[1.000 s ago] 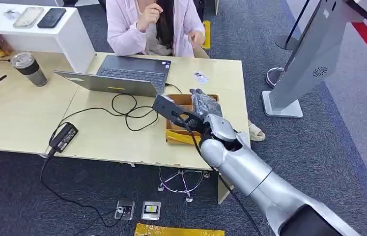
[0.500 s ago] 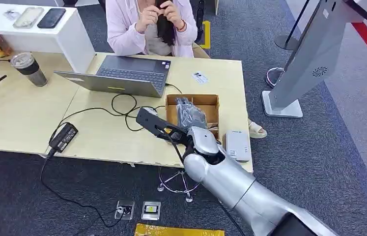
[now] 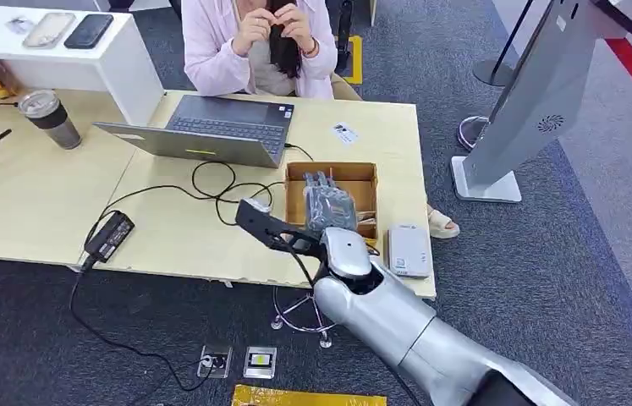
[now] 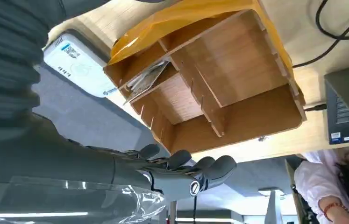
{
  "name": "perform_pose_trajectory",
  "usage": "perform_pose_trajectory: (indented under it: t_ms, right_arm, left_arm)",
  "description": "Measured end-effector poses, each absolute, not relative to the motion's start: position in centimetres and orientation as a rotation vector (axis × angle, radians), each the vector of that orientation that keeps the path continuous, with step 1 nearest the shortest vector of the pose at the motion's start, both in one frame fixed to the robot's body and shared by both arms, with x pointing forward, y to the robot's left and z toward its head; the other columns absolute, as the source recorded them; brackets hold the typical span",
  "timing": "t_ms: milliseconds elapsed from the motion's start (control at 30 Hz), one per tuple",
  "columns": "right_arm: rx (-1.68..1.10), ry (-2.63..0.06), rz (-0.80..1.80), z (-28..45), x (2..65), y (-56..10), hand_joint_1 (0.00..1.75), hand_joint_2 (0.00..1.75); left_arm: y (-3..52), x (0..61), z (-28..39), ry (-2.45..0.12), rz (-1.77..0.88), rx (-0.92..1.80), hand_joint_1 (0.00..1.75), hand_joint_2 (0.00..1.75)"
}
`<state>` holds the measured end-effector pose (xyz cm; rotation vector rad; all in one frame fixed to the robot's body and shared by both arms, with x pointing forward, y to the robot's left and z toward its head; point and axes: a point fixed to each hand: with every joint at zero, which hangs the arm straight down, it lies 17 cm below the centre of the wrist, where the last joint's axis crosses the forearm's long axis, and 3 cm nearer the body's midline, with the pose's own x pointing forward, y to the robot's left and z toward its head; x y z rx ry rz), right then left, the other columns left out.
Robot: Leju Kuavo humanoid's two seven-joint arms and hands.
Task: Pass the card to the sensor for recognition and then transmit it.
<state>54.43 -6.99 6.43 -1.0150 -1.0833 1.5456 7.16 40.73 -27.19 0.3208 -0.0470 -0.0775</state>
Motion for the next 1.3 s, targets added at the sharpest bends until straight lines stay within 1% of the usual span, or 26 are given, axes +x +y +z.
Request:
perform_pose_trajectory:
  t_ms: [333, 900, 1267, 1300]
  right_arm:
    - [-1.075, -1.040, 1.572, 5.5, 54.8, -9.5, 0.00, 1.75]
    - [-1.092, -0.947, 1.586, 2.9, 54.1, -13.1, 0.00, 1.75]
    - [-1.098, -0.912, 1.610, 2.2, 53.9, -13.9, 0.00, 1.75]
    - [-1.051, -0.950, 1.655, 1.9, 53.7, -13.0, 0.00, 1.75]
  left_arm:
    - [40.6, 7.4, -27.2, -0.063, -0.080, 0.320, 0.00, 0.00]
    - [40.4, 7.8, -27.2, -0.088, -0.111, 0.321, 0.00, 0.00]
    - [40.4, 7.8, -27.2, -0.088, -0.116, 0.321, 0.00, 0.00]
    - [40.4, 7.8, -27.2, -0.088, -0.116, 0.321, 0.00, 0.00]
